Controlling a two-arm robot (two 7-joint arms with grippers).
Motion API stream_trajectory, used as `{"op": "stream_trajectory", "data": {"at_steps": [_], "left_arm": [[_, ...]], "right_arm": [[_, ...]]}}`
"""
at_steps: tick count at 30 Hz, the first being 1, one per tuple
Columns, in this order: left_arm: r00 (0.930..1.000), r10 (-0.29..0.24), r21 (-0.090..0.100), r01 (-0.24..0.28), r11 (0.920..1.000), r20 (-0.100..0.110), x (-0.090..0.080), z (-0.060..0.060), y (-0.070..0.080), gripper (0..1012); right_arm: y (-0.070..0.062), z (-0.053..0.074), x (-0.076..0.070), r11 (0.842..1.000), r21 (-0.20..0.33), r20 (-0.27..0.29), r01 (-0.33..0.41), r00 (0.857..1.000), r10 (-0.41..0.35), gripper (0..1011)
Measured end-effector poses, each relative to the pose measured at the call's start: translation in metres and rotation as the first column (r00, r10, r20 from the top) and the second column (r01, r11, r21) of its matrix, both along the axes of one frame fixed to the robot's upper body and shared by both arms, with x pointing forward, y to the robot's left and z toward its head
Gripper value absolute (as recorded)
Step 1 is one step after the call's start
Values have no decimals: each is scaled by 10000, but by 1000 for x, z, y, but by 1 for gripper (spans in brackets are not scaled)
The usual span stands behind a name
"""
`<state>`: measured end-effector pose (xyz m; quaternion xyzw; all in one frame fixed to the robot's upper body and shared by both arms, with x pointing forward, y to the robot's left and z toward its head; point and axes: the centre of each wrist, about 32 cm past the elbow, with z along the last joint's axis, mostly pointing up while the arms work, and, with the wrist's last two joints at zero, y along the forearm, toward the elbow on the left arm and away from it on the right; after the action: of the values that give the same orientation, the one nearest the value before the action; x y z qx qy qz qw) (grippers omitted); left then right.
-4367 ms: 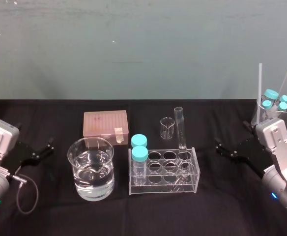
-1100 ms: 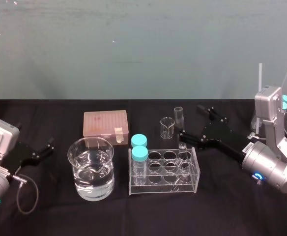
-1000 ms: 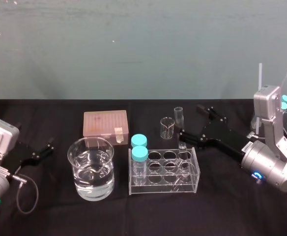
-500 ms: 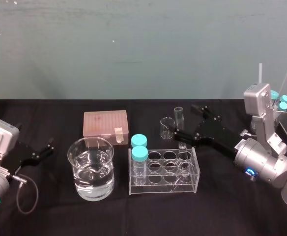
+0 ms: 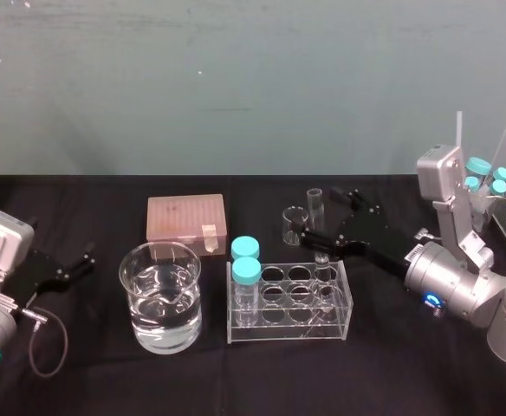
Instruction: Hold the test tube with one hand and immerse one end into the beaker, then return it to the test tube rack.
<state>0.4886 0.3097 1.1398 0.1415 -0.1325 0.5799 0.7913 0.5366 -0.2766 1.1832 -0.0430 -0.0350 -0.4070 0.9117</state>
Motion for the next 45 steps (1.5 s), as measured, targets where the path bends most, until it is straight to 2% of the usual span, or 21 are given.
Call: {"op": "stream_trajectory", "data": {"at_steps": [17,45], "left_arm": [[10000,0,-1,0,10000,0,0,0,0,1000],[10000,-1,-1,1,10000,0,0,0,0,1000]], "right_arm": [[6,-2,8,9999,-133,-148,-57,9999,55,1002],[6,-2,9,9998,-182,-231,8,9997,-13,1002]]}}
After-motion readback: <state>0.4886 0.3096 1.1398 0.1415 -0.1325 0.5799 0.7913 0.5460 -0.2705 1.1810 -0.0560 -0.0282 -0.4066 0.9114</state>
